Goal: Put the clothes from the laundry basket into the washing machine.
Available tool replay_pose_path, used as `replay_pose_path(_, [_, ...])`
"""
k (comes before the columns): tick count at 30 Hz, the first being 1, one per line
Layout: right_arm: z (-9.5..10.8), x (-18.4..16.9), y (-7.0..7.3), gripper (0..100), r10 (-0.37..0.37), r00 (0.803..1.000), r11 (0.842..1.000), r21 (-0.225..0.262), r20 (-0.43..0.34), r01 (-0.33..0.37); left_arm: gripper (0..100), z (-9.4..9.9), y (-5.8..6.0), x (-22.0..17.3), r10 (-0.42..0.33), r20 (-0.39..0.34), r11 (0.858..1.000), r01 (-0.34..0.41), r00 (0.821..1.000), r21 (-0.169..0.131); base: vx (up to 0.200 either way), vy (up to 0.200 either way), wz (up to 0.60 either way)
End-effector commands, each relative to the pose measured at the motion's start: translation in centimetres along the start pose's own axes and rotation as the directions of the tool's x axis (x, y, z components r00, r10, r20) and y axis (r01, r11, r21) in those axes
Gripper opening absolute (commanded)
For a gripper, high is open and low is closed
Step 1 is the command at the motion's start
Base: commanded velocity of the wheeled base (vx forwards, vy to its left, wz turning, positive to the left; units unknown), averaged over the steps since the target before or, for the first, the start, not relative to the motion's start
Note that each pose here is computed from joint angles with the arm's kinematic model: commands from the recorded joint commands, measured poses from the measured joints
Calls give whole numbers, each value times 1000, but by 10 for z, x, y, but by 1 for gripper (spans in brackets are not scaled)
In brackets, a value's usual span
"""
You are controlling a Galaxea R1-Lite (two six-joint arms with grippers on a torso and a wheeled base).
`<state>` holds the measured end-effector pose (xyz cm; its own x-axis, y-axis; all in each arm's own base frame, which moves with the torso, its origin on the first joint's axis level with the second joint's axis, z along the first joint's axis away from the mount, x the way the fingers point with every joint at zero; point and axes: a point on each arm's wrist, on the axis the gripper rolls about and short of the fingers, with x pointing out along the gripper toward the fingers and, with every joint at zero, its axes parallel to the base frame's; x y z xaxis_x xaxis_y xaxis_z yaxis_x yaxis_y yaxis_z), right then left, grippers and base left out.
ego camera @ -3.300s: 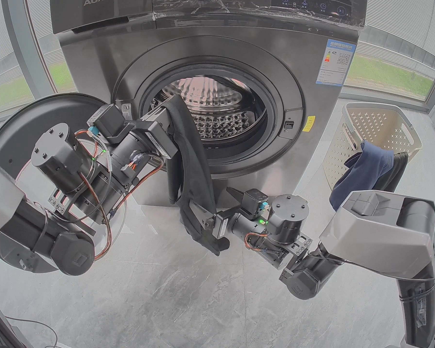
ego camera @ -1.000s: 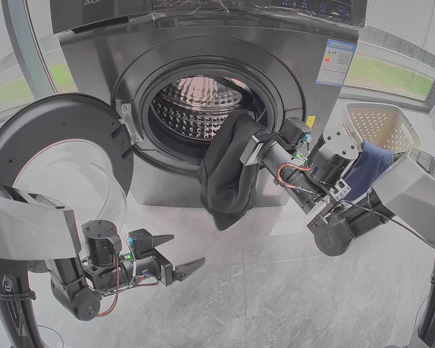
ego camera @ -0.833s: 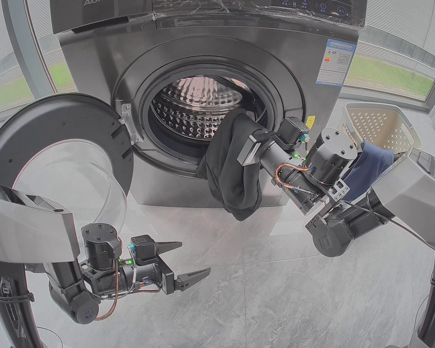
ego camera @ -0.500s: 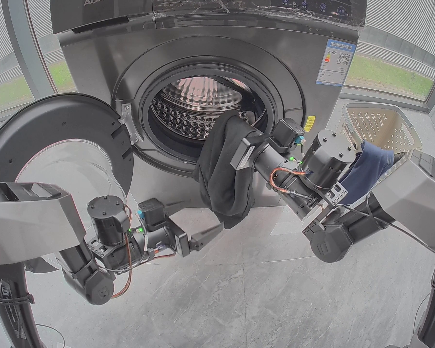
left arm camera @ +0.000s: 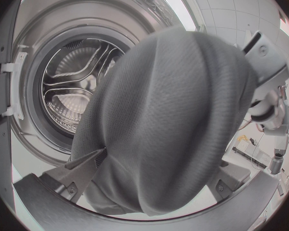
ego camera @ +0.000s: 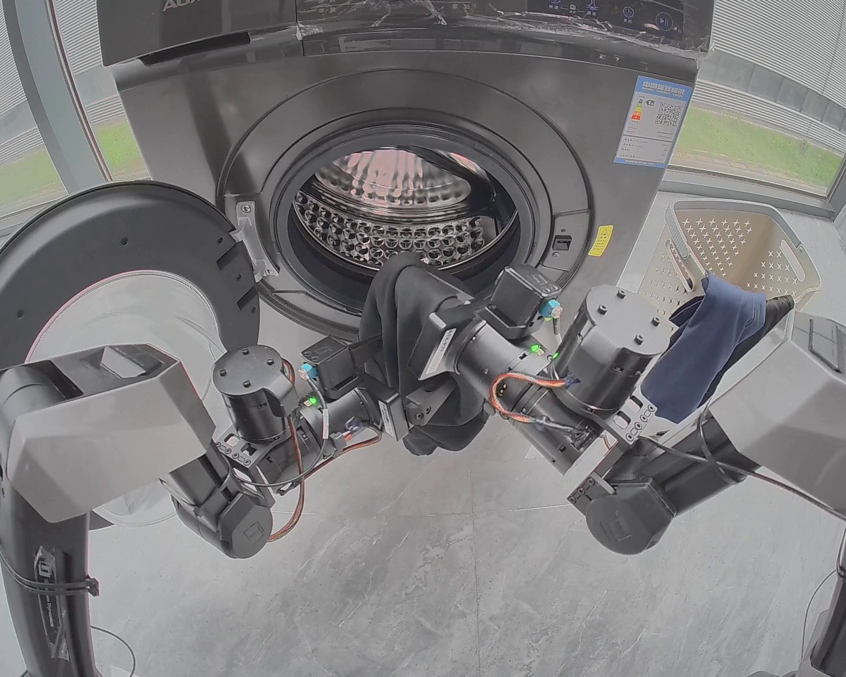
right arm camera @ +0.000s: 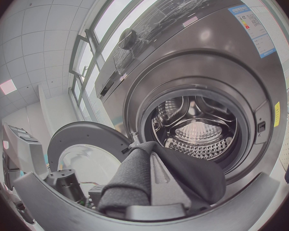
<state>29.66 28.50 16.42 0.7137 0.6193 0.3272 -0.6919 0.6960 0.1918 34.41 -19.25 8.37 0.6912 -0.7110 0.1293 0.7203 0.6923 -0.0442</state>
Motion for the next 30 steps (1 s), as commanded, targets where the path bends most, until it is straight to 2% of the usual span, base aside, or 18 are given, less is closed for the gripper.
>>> replay_pose_path(1, [-3, -4, 12, 0, 27, 999, 1000, 10, -17, -26, 100, -21, 5, 9, 14, -26, 1000, -14, 1000, -9, 0, 0, 0])
replay_pose_path(4, [-1, -6, 18, 0, 40, 999, 999, 16, -18, -39, 100, -28, 12, 17, 75, -8, 997, -75, 997, 0, 0, 0, 0])
replay_pose_path(8, [-1, -11, 24, 0, 52, 998, 998, 27, -30, -52, 100, -31, 17, 22, 92, 5, 996, -92, 996, 3, 0, 0, 0])
replay_pose_path(13, [0, -11, 25, 0, 54, 998, 998, 29, -27, -54, 100, -29, 18, 27, 106, 24, 994, -106, 994, 5, 0, 0, 0])
replay_pose_path(14, [0, -11, 23, 0, 50, 998, 998, 30, -26, -49, 0, -27, 19, 28, 117, 33, 993, -118, 993, 8, 0, 0, 0])
replay_pose_path(20, [6, -13, 14, 0, 26, 999, 999, 26, -17, -26, 0, -20, 25, 30, 154, 66, 988, -155, 986, 12, 0, 0, 0])
replay_pose_path(21, [11, -20, 2, 0, -3, 1000, 1000, 15, -27, 4, 0, -15, 33, 31, 193, 93, 981, -195, 977, 15, 0, 0, 0])
replay_pose_path(22, [12, -23, -4, 0, -21, 999, 1000, 11, -34, 22, 0, -11, 36, 31, 205, 104, 978, -207, 973, 15, 0, 0, 0])
replay_pose_path(23, [12, -23, -4, 0, -21, 999, 1000, 11, -34, 22, 0, -11, 36, 31, 205, 104, 978, -207, 973, 15, 0, 0, 0])
replay_pose_path(24, [11, -31, -20, 0, -63, 997, 998, -2, -55, 63, 0, -6, 42, 29, 224, 118, 974, -226, 967, 2, 0, 0, 0])
replay_pose_path(27, [8, -36, -38, 0, -111, 991, 994, -13, -75, 110, 0, 8, 40, 25, 222, 141, 975, -223, 965, -8, 0, 0, 0])
replay_pose_path(30, [4, -38, -46, 0, -132, 987, 991, -20, -92, 130, 0, 18, 34, 19, 219, 145, 975, -220, 965, -9, 0, 0, 0])
